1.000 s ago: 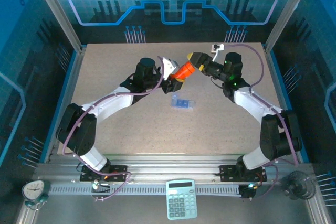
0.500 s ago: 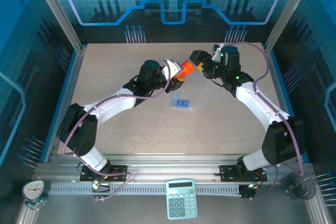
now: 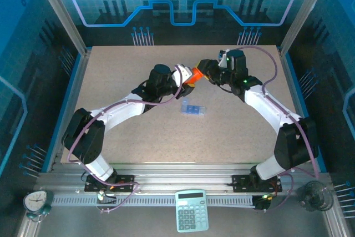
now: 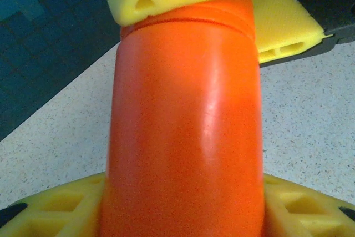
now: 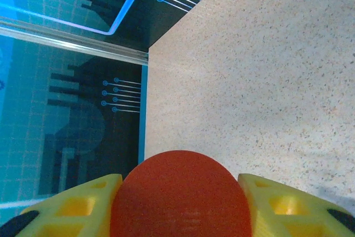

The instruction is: Sort the pills into containers

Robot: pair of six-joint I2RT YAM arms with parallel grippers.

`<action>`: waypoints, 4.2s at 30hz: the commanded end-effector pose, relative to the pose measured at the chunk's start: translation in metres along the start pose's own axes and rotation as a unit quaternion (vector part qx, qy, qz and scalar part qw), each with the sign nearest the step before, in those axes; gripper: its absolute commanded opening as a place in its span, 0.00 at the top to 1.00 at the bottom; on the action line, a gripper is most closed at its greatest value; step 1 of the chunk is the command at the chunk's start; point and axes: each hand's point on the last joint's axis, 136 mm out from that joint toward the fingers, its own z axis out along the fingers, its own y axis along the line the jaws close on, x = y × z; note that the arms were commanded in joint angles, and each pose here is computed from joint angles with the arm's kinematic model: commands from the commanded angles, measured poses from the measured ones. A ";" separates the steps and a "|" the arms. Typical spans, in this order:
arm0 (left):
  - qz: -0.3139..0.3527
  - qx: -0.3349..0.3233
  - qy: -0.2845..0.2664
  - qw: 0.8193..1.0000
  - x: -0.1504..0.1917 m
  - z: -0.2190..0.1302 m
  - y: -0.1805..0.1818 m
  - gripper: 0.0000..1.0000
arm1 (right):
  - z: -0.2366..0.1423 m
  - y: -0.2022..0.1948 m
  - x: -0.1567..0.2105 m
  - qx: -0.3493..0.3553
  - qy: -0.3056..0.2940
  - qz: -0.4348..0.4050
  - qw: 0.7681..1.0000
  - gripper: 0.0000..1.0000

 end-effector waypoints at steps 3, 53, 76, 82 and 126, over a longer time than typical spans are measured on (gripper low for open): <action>-0.007 0.005 -0.029 1.000 -0.019 -0.003 0.004 1.00 | 0.002 0.016 -0.004 -0.055 0.003 -0.050 0.997 0.58; -0.003 0.014 -0.028 1.000 -0.016 -0.001 0.000 1.00 | 0.000 0.005 0.003 -0.034 0.032 -0.021 0.999 0.52; -0.143 0.223 -0.083 0.961 -0.042 -0.041 -0.037 1.00 | -0.050 0.033 -0.050 -0.250 -0.045 -0.241 0.937 0.59; -0.146 0.205 -0.085 0.964 -0.044 -0.033 -0.029 1.00 | -0.046 0.039 -0.038 -0.237 -0.030 -0.215 0.947 0.31; 0.016 -0.013 -0.035 0.999 -0.016 0.002 0.003 1.00 | 0.000 0.012 -0.008 -0.042 0.020 -0.009 0.999 0.37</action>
